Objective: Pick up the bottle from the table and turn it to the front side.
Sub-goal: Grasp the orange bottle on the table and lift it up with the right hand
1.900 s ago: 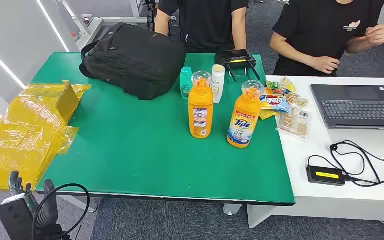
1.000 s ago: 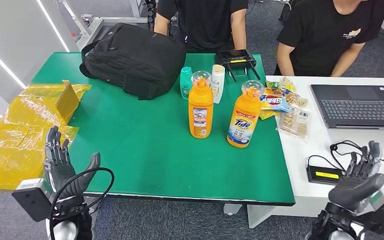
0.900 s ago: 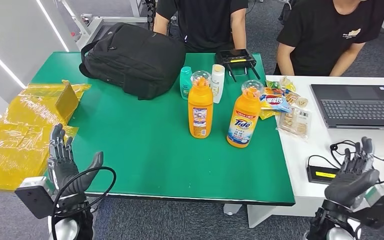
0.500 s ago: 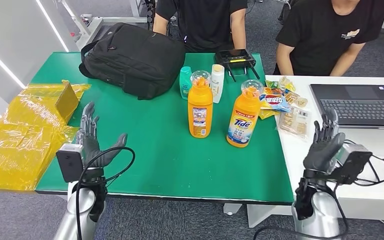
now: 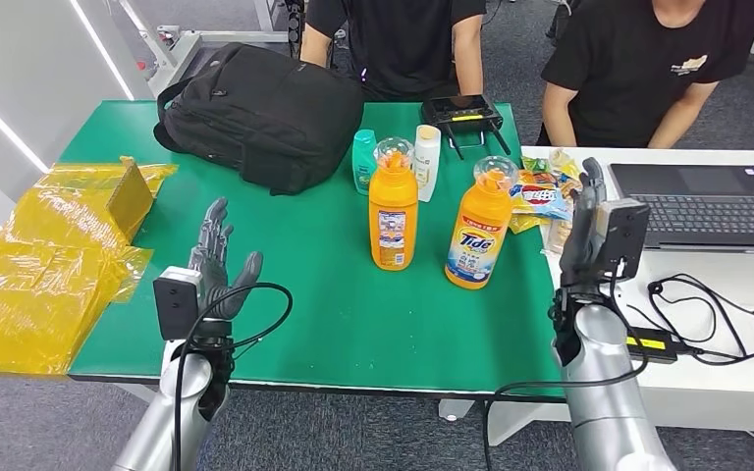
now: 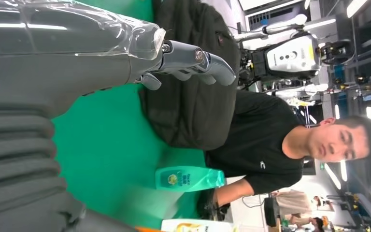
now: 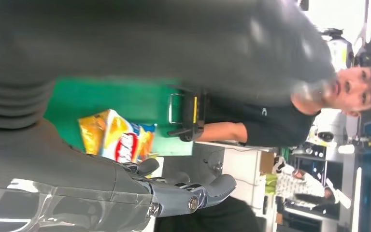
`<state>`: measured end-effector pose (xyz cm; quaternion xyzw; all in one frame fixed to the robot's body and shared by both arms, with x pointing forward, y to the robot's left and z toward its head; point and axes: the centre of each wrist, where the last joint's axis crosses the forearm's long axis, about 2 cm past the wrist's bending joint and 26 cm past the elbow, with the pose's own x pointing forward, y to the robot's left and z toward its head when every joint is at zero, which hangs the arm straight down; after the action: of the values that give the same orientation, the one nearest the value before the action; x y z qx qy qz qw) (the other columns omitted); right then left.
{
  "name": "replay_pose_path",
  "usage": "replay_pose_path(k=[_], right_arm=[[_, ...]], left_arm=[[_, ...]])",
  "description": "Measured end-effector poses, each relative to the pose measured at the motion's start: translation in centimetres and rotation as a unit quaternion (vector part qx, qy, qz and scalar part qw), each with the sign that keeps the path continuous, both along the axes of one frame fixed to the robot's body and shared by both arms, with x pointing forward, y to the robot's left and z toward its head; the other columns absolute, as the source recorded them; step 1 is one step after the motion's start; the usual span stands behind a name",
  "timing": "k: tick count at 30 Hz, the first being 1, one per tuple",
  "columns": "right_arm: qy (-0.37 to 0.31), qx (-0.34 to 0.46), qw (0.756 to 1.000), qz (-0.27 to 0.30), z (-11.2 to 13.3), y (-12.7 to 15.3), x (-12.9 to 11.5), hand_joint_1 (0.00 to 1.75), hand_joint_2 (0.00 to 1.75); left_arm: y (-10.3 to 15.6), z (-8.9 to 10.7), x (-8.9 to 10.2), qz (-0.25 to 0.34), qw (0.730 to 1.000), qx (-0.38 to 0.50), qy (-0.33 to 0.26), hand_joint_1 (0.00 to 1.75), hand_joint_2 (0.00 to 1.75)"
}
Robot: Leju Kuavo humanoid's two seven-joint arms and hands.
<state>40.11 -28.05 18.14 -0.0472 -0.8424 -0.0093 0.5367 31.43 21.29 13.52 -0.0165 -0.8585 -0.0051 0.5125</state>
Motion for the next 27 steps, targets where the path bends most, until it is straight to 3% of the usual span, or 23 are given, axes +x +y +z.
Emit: replay_pose_path(k=[4, 27], right_arm=[[-0.003, -0.014, 1.000, 0.004, 0.86, -0.22, 0.79, 0.00, 1.75], [0.006, -0.021, 1.000, 0.006, 0.48, -0.40, 0.87, 0.00, 1.75]], left_arm=[[-0.29, -0.55, -0.26, -0.002, 1.000, 0.000, 0.009, 0.00, 0.00], [-0.33, -0.81, -0.33, -0.001, 1.000, 0.001, 0.014, 0.00, 0.00]])
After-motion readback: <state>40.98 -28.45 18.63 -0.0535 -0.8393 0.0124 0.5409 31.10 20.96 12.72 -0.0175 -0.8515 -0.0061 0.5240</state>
